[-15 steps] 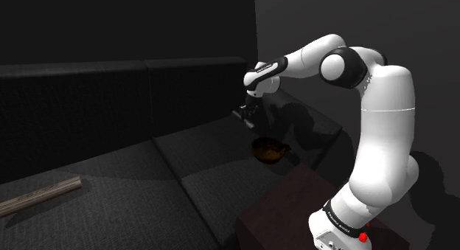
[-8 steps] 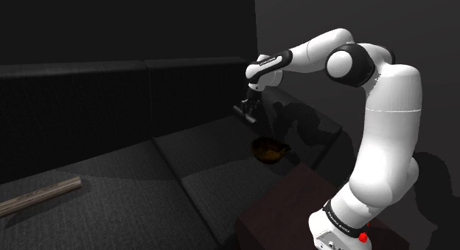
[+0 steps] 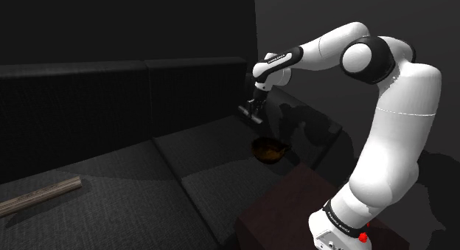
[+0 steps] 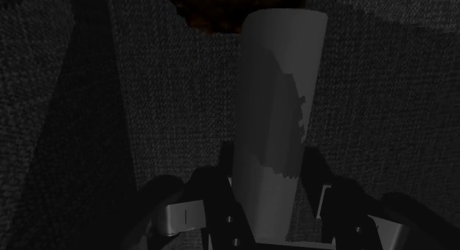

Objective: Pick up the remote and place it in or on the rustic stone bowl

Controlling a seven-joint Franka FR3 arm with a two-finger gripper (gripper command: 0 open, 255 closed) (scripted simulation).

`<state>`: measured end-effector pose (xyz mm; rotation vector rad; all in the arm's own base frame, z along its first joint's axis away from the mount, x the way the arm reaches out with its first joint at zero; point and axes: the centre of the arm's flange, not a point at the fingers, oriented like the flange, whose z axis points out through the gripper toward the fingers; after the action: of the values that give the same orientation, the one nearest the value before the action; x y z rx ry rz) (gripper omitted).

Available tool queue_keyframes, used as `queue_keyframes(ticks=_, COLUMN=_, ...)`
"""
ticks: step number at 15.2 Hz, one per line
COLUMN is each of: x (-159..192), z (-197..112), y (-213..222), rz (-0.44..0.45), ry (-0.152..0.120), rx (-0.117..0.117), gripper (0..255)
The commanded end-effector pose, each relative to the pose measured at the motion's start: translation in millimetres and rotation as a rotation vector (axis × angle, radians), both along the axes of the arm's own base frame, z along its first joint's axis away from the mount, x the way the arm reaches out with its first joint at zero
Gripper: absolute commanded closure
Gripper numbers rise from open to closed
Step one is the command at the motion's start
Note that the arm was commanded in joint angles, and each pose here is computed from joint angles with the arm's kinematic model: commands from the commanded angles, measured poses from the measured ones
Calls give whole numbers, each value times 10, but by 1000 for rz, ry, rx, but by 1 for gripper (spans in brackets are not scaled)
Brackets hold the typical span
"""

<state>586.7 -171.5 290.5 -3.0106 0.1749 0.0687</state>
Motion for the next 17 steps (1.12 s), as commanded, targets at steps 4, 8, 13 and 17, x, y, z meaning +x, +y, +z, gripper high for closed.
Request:
queue_keyframes(ticks=4, x=-677, z=-18, y=-42, rz=1, ry=0, rx=0, gripper=255)
queue_keyframes(ticks=8, x=-1204, z=-38, y=-79, rz=1, ry=0, rx=0, gripper=255)
queue_keyframes(ticks=13, x=-1862, z=-63, y=-124, rz=1, ry=0, rx=0, gripper=255)
queue_keyframes(ticks=17, x=-2009, z=-227, y=-134, rz=1, ry=0, rx=0, gripper=255)
